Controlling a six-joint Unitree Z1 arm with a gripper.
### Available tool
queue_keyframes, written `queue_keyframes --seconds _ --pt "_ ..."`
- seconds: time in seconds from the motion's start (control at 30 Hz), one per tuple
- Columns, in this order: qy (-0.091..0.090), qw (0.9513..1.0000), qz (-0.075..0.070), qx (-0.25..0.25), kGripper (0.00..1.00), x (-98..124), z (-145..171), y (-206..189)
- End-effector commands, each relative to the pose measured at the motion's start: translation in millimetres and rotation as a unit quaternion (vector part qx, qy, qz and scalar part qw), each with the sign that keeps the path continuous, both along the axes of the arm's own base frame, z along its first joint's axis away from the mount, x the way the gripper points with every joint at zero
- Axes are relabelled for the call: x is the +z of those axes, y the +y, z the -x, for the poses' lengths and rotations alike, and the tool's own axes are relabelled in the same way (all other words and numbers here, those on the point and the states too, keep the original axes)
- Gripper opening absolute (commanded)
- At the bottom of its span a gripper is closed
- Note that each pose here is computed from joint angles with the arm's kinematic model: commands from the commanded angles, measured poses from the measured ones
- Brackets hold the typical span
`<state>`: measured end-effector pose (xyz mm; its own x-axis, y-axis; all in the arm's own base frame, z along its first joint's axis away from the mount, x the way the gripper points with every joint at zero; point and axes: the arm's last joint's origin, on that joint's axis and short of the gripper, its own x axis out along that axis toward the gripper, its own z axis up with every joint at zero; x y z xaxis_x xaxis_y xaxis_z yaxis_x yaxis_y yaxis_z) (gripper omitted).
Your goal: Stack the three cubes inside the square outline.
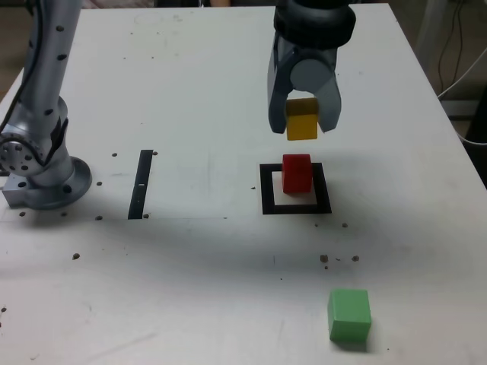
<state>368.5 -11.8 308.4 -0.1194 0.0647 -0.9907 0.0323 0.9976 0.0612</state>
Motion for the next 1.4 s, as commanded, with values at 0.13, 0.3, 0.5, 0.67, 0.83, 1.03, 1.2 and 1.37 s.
queue_keyframes --seconds 0.13,0.3,0.5,0.67,0.83,1.03,1.2,1.37 --pt "0.022 0.9995 0.011 0.018 0.24 -18 -7 -2" --pt "0.033 0.9992 0.009 0.022 0.24 -29 -7 -5" --pt "0.038 0.999 0.004 0.022 0.25 -38 -10 -7" --pt "0.04 0.999 0.002 0.021 0.25 -39 -8 -7" --pt "0.036 0.9991 0.006 0.019 0.28 -37 -8 -9" --pt "0.025 0.9995 0.007 0.019 0.32 -30 -7 -9" --pt "0.022 0.9995 0.009 0.019 0.39 -30 -7 -9" --pt "0.026 0.9994 0.014 0.017 0.54 -37 -7 -10"
